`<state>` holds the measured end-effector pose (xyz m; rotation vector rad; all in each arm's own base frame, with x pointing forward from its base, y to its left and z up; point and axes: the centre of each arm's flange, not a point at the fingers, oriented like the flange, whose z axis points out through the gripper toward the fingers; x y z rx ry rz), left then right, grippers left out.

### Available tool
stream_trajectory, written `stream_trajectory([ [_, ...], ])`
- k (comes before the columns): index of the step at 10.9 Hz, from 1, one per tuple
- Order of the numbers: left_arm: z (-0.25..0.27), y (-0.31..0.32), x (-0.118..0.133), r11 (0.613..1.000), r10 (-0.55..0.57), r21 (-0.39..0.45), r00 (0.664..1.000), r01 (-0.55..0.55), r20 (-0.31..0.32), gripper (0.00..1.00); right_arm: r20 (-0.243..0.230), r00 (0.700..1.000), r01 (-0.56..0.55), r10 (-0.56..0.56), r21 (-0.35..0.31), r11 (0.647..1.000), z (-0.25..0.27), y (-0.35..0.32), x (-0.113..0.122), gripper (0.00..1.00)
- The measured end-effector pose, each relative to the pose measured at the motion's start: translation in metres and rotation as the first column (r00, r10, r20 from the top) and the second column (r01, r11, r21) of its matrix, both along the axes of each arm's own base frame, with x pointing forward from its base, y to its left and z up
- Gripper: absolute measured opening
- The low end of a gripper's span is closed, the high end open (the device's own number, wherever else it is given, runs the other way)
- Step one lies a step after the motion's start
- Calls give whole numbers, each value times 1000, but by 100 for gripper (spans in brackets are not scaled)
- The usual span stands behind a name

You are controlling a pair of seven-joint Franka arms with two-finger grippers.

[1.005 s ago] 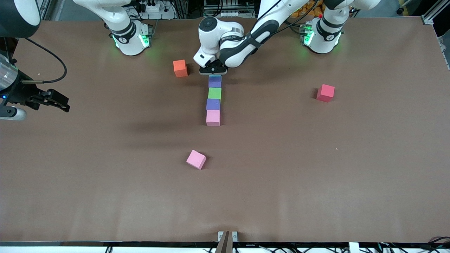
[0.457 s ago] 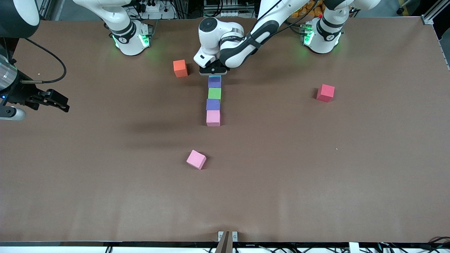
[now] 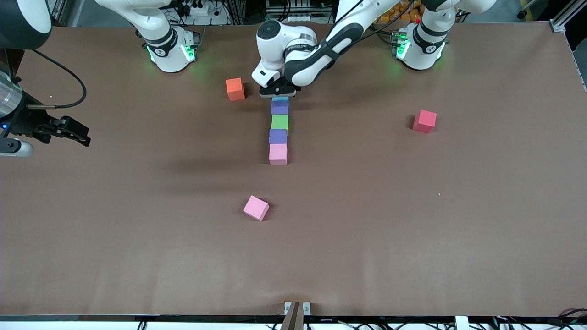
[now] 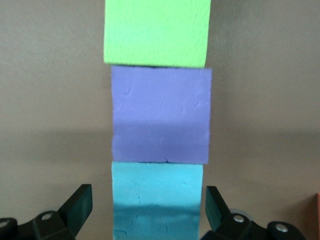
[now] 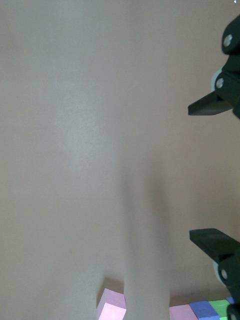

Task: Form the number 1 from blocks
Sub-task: 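Lower the cyan block onto the table above the purple block, left gripper, then open the left gripper and lift it off the cyan block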

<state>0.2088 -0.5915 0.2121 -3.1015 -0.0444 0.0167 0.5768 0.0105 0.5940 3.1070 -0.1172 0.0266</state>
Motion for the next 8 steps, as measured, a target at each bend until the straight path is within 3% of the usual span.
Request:
stream_trajectory([
  [5,68,-8,33,993,116,5,993,-116,17,100,-45,999,22,-22,-2,1000,29,-11,-11,100],
  [6,80,-2,49,989,149,4,988,-149,32,100,-43,999,29,-29,-2,1000,37,-15,-13,100],
  [8,100,30,118,968,251,1,966,-252,59,100,-39,999,24,-24,-1,1000,43,-22,-14,100],
])
